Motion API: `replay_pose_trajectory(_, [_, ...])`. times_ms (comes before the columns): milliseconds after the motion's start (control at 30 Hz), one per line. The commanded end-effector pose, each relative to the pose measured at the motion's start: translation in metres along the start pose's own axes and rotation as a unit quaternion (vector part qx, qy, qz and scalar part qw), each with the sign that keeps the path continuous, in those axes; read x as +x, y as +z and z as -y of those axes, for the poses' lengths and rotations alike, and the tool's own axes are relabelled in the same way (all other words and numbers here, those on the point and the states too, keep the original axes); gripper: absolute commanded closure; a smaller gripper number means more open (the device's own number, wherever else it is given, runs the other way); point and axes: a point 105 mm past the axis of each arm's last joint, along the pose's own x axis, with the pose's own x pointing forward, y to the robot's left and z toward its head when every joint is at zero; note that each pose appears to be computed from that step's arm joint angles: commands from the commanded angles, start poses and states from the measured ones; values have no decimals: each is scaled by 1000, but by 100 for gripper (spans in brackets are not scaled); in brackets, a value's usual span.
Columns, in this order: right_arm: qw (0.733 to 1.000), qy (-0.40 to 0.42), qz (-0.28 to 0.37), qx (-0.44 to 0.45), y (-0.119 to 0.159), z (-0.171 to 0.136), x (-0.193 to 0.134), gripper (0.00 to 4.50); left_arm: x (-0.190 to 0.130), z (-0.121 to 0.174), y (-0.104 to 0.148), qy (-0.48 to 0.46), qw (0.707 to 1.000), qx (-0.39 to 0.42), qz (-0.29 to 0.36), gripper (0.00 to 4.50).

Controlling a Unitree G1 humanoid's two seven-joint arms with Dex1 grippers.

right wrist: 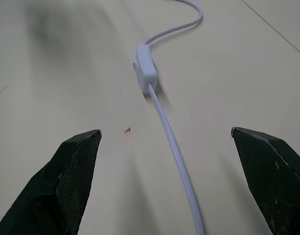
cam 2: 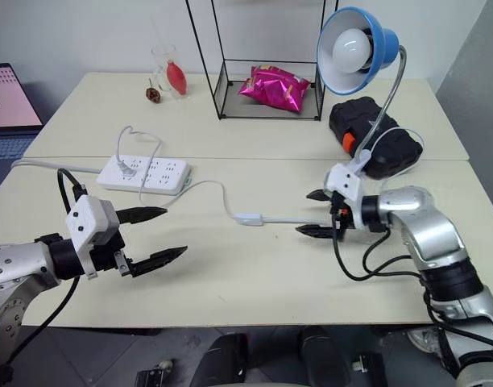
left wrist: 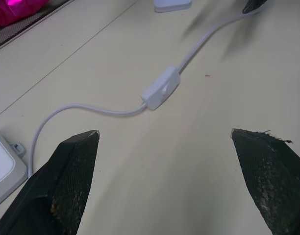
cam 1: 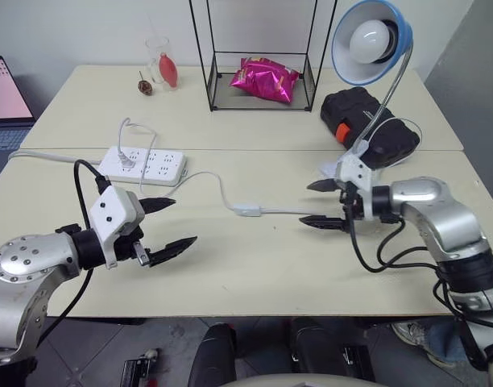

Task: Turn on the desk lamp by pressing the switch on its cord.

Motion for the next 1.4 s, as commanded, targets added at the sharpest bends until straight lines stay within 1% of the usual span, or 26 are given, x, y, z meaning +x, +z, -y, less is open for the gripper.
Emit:
replay_pose_trajectory(33, [1000,17,3,-15,11,1,16,3,0,1,4,-2,1000,20,-1,0])
replay_pose_trajectory(233, [998,56,-17,-39,8,-3,46,3,3,9,1,-21,999,23,-10,0])
replay_pose_trajectory(400, [997,61,-23,-40,7,3,60,3,4,10,-2,-24,999,24,-13,0])
replay_pose_trajectory(933, [996,81,-16,-26,10,3,86,3,8,13,-10,-26,999,25,-10,0])
replay_pose_trajectory(1067, [996,83,-16,-29,9,3,87,69,8,12,-11,-25,999,26,-10,0])
replay_pose_trajectory(1100, [996,84,-15,-29,10,3,88,98,8,11,-12,-24,999,26,-10,0])
replay_pose_trajectory(1300, [995,91,-11,-29,11,1,88,222,8,9,-14,-22,999,27,-10,0])
replay_pose_trajectory(1400, [995,94,-15,-38,10,0,88,299,8,8,-13,-20,999,25,-6,0])
